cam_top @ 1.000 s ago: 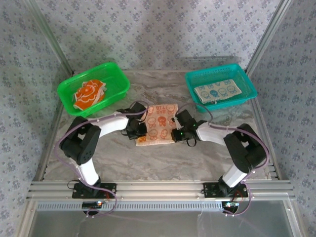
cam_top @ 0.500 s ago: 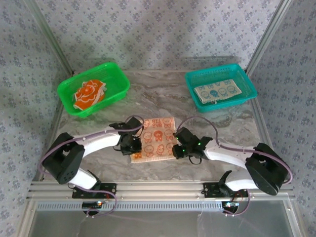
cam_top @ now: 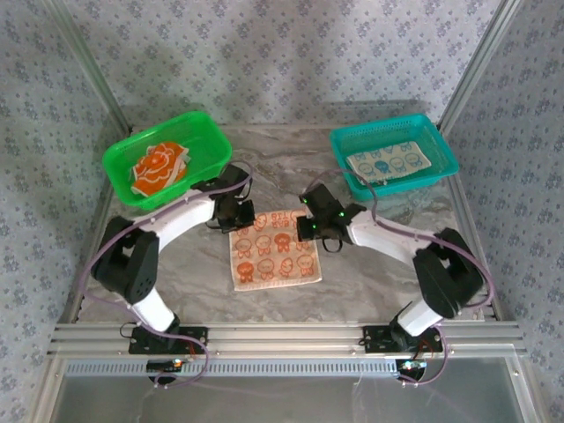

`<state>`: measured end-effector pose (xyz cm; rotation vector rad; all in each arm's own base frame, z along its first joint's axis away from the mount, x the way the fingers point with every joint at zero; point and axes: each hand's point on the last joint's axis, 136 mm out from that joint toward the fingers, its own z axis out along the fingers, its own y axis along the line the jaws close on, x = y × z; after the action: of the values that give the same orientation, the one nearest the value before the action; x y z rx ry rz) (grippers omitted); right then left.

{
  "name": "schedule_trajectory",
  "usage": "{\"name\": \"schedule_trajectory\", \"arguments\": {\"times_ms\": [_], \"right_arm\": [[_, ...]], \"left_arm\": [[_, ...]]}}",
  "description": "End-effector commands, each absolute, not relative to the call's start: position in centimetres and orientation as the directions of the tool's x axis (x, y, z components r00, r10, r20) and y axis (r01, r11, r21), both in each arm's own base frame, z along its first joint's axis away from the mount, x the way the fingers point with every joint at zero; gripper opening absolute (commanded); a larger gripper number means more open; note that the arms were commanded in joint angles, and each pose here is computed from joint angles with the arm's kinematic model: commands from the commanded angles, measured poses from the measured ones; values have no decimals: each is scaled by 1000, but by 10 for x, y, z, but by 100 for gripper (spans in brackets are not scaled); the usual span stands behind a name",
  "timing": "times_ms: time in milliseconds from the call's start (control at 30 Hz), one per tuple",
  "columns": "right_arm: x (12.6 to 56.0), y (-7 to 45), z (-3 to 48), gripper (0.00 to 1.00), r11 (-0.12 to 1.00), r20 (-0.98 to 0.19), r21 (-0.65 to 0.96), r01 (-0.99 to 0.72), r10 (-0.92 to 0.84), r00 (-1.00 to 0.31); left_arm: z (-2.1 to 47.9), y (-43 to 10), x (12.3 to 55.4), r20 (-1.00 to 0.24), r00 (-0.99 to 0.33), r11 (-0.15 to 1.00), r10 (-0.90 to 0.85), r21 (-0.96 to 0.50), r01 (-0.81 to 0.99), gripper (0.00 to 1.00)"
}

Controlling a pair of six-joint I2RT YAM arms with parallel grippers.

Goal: Fold and stack the towels

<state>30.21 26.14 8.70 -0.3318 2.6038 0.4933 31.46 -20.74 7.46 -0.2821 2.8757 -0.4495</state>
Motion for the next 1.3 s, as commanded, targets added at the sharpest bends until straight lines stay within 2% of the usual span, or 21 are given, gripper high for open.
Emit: {"name": "schedule_trajectory", "arguments": {"times_ms": [0, 200, 567, 1000, 1267], "right_arm": [[324, 266, 85, 0, 907, -475, 265, -328, -174, -863], [361, 279, 81, 0, 904, -479, 289, -315, -148, -865], [384, 286, 52, 0, 903, -417, 315, -294, -147, -897], [395, 250, 10, 0, 939, -335, 272, -208, -111, -936], [397, 211, 16, 0, 957, -340, 246, -157, -66, -938]], "left_arm": [[66, -199, 329, -187, -962, 950, -199, -278, -143, 0], [53, -187, 346, -179, -957, 946, -228, -273, -174, 0], [35, -171, 357, -155, -959, 950, -237, -242, -196, 0], [7, -156, 348, -122, -971, 968, -207, -167, -185, 0], [2, -148, 343, -121, -975, 977, -188, -128, -173, 0]]}}
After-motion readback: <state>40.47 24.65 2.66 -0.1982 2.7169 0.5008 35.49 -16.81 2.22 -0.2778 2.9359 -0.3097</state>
